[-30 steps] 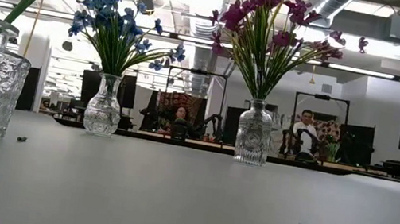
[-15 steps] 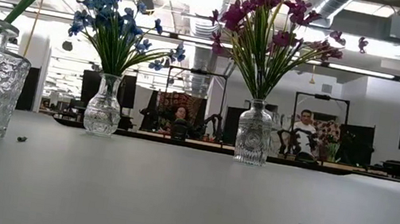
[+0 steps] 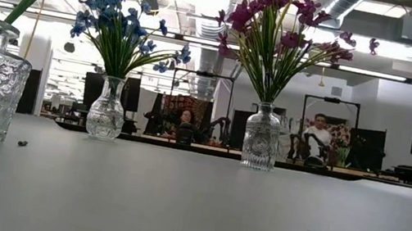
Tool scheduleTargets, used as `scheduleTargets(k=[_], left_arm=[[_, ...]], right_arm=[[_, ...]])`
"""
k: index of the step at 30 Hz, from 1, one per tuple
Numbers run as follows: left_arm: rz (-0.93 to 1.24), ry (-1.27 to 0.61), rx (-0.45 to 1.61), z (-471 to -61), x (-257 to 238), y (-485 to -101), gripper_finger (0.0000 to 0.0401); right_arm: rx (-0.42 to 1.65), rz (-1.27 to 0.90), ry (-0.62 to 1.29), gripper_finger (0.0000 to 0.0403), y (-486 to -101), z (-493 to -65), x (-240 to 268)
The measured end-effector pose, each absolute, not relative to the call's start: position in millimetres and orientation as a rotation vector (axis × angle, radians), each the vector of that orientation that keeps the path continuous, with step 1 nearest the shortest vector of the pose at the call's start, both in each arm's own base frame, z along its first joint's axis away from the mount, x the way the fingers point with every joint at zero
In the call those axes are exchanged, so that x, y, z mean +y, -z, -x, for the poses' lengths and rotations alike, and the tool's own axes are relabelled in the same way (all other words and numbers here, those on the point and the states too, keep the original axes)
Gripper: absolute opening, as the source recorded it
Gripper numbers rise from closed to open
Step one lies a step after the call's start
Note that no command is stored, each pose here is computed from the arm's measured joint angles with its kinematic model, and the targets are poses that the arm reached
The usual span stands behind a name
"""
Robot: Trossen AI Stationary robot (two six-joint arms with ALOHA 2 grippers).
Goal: Sort flowers into vase by color
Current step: Put the red flower into the bottom transparent vase
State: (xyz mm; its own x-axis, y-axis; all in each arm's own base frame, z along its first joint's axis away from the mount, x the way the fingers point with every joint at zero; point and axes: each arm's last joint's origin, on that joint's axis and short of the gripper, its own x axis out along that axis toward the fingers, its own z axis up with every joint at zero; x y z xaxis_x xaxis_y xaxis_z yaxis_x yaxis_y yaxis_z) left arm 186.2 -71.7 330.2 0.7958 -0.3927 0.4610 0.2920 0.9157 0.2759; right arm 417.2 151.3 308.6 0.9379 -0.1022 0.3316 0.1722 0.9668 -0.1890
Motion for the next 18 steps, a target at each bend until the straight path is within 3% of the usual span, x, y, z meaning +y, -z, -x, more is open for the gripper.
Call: scheduleTargets(k=[18], left_arm=[[-0.189,0.378,-0.594,-182.3,-74.3,-335.2,0.0114]], right_arm=[[-0.324,0.219,0.148,0.0019,-308.5,-418.3,148.3]])
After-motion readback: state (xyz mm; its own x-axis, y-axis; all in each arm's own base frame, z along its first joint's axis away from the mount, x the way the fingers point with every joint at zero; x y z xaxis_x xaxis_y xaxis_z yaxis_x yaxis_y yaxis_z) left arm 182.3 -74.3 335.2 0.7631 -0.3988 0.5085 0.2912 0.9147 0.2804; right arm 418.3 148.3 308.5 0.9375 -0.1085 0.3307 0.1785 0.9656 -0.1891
